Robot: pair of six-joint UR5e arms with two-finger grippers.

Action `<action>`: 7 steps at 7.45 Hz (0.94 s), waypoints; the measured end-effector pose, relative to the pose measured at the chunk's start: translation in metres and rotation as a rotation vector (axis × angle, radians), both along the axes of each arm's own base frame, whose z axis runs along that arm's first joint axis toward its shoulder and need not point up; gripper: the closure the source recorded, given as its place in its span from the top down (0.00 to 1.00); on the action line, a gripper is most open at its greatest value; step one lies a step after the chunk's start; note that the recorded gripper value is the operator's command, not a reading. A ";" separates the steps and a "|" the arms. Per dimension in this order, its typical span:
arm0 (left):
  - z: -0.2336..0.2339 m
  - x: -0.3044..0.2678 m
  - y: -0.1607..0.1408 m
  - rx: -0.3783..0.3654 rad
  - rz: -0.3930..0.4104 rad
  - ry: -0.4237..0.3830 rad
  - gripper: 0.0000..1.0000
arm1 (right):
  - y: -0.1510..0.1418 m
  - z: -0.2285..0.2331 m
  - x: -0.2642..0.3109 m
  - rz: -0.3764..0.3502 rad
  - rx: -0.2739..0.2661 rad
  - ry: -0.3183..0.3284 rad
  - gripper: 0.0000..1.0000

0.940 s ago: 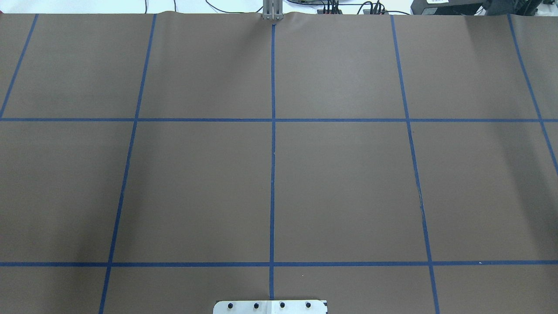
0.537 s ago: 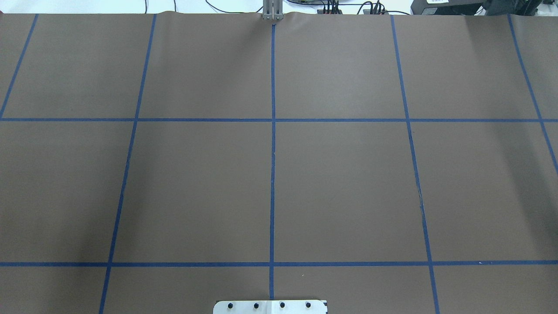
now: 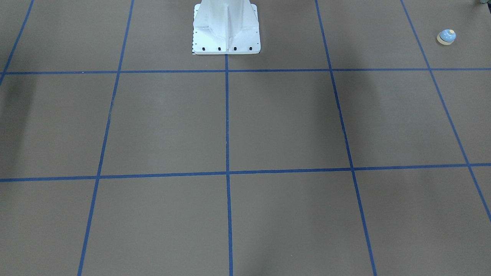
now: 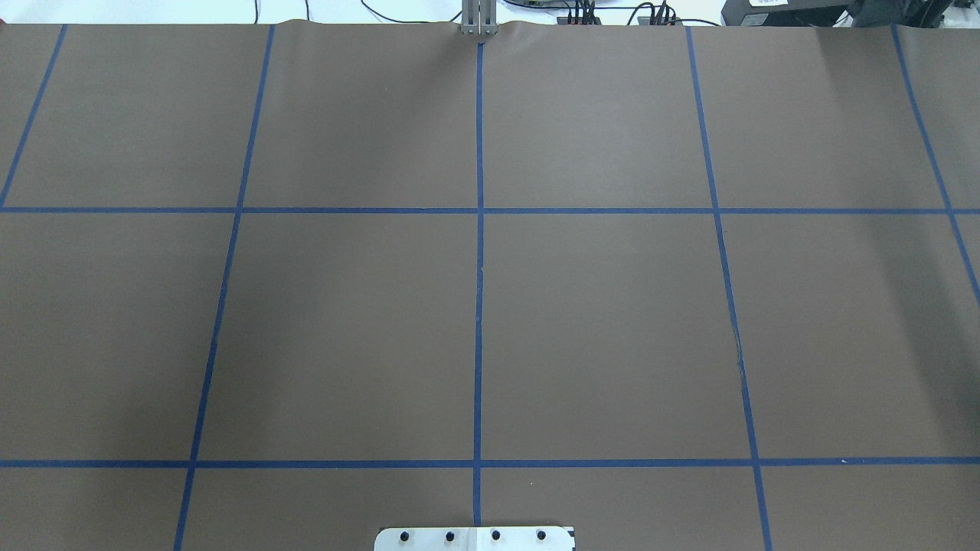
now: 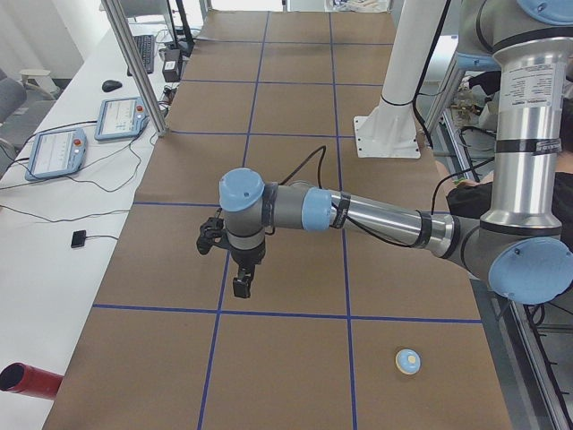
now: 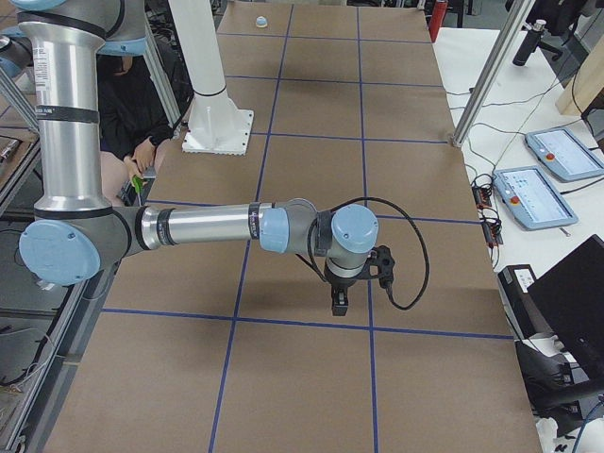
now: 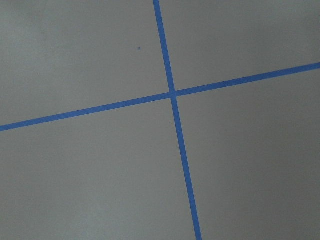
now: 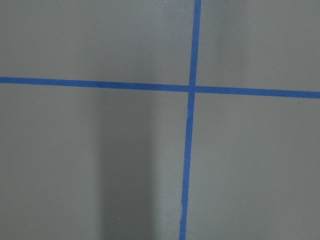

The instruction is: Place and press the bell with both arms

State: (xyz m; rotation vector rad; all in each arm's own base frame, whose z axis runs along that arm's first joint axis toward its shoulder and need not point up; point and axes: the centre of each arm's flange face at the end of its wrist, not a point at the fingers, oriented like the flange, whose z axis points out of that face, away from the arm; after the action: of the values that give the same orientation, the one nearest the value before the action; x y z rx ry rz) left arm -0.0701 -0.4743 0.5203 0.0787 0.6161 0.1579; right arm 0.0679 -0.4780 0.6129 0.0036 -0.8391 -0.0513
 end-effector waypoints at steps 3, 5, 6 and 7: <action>-0.098 0.028 0.035 -0.066 -0.073 -0.125 1.00 | 0.001 -0.001 0.000 0.000 0.001 -0.001 1.00; -0.139 0.082 0.060 -0.124 -0.182 -0.209 1.00 | 0.003 -0.002 0.000 0.001 0.003 0.000 1.00; -0.151 0.106 0.071 -0.162 -0.254 -0.229 1.00 | 0.003 -0.002 0.000 0.001 0.004 0.001 1.00; -0.158 0.124 0.082 -0.208 -0.338 -0.247 1.00 | 0.004 -0.004 0.000 0.002 0.007 0.001 1.00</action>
State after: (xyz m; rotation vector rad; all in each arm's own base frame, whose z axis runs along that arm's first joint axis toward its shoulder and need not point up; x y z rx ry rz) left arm 0.0537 -0.3926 0.3620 -0.0387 0.3628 -0.2213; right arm 0.0683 -0.4742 0.6091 0.0110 -0.8381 -0.0526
